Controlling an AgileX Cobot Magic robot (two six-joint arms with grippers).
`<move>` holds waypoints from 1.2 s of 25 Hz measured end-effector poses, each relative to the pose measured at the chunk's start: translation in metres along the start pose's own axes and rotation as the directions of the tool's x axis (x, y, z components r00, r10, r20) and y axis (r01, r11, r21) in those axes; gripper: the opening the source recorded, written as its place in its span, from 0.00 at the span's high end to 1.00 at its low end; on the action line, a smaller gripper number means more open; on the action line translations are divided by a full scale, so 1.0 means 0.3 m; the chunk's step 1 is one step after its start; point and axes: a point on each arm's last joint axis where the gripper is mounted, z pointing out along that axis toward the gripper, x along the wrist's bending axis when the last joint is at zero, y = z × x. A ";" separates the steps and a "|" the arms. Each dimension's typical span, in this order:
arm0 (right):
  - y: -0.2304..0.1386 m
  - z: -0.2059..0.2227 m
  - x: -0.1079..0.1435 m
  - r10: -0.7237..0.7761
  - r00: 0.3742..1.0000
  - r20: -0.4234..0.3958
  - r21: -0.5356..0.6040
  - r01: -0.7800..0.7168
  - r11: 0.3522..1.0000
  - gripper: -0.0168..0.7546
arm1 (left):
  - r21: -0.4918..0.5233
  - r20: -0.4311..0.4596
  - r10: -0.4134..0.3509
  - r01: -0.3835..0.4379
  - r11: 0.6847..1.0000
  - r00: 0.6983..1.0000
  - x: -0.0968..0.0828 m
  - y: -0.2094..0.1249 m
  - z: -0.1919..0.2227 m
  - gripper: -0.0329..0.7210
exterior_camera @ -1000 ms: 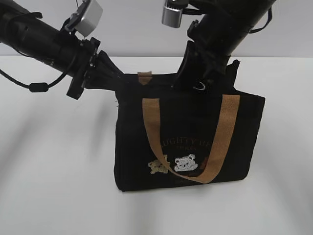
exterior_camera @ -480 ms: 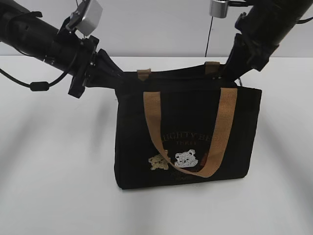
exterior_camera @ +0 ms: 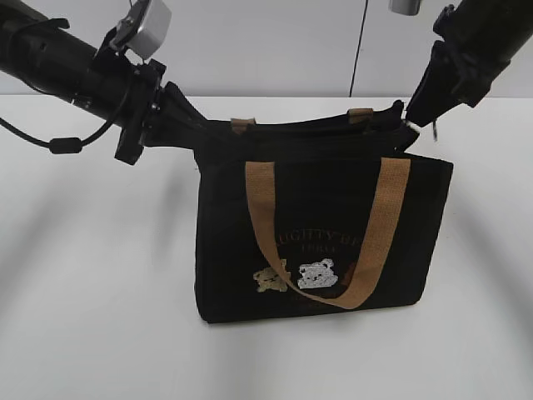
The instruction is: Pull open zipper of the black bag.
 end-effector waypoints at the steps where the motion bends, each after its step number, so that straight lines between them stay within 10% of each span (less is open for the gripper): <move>1: 0.003 -0.007 0.004 -0.005 1.000 0.001 -0.009 0.005 1.000 0.95 | -0.001 -0.001 -0.004 0.004 1.000 1.000 0.001 0.000 -0.001 0.90; 7: 0.018 -0.056 0.027 -0.011 1.000 0.015 -0.061 0.012 0.998 0.50 | -0.004 -0.014 -0.101 0.101 0.995 0.995 -0.004 0.026 -0.026 0.56; 10: 0.025 -0.081 0.039 0.017 1.000 0.022 -0.084 -0.015 0.996 0.43 | -0.008 -0.056 -0.168 0.168 0.986 0.984 -0.006 0.063 -0.065 0.32; 15: 0.033 -0.156 0.074 0.090 0.994 0.054 -0.130 -0.083 0.988 0.41 | 0.009 -0.237 -0.305 0.316 0.949 0.922 -0.009 0.144 -0.172 0.24; 22: 0.002 -0.236 0.096 0.352 0.924 0.151 -0.109 -0.339 0.935 0.41 | -0.006 -0.580 -0.463 0.565 0.825 0.670 -0.044 0.219 -0.369 0.28; 30: -0.061 -0.365 0.125 0.567 0.738 0.367 -0.152 -0.554 0.819 0.41 | -0.077 -0.799 -0.538 0.842 0.534 0.268 -0.159 0.217 -0.543 0.31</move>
